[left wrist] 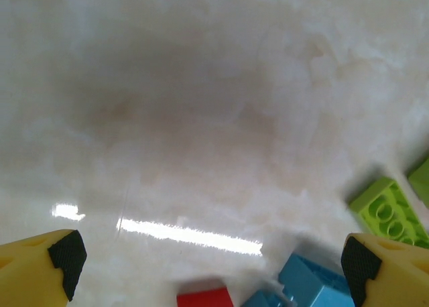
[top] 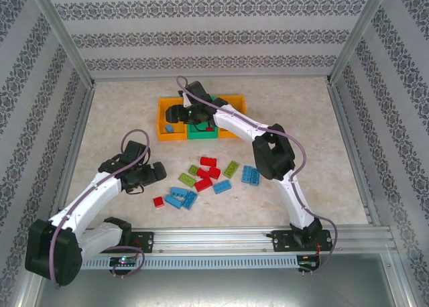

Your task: Sort the legos into containers by color

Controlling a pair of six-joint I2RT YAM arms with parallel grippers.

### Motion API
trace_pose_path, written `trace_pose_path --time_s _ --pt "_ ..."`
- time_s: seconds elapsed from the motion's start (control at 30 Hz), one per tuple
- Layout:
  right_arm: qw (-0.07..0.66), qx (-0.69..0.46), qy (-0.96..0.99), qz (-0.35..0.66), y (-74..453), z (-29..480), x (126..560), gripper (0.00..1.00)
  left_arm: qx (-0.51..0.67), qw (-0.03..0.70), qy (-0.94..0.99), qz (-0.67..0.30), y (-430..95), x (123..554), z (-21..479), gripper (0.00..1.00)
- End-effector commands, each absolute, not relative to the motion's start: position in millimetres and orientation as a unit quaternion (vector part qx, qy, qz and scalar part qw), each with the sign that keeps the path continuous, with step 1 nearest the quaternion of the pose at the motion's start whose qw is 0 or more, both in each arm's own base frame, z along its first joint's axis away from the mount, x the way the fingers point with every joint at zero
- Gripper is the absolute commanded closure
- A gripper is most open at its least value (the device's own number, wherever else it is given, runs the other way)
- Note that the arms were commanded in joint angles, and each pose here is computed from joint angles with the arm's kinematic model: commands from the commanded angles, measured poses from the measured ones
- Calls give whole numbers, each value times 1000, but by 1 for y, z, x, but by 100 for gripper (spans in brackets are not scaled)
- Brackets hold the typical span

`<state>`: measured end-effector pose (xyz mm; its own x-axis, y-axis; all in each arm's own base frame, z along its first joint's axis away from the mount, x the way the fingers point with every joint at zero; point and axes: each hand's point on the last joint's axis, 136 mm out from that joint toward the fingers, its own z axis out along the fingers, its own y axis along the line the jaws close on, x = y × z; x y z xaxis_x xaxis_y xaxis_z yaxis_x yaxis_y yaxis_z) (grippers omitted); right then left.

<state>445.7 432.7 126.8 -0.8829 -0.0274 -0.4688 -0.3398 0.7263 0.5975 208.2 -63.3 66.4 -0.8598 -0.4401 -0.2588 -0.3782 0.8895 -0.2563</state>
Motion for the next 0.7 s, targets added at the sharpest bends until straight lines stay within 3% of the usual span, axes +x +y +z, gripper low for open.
trace_pose_path --time_s 0.0,0.67 --pt "248 -103 893 362 428 159 439 29 -243 104 960 -96 -64 174 52 0" --pt "232 -69 901 359 395 137 440 30 -240 67 965 -86 -82 148 26 10"
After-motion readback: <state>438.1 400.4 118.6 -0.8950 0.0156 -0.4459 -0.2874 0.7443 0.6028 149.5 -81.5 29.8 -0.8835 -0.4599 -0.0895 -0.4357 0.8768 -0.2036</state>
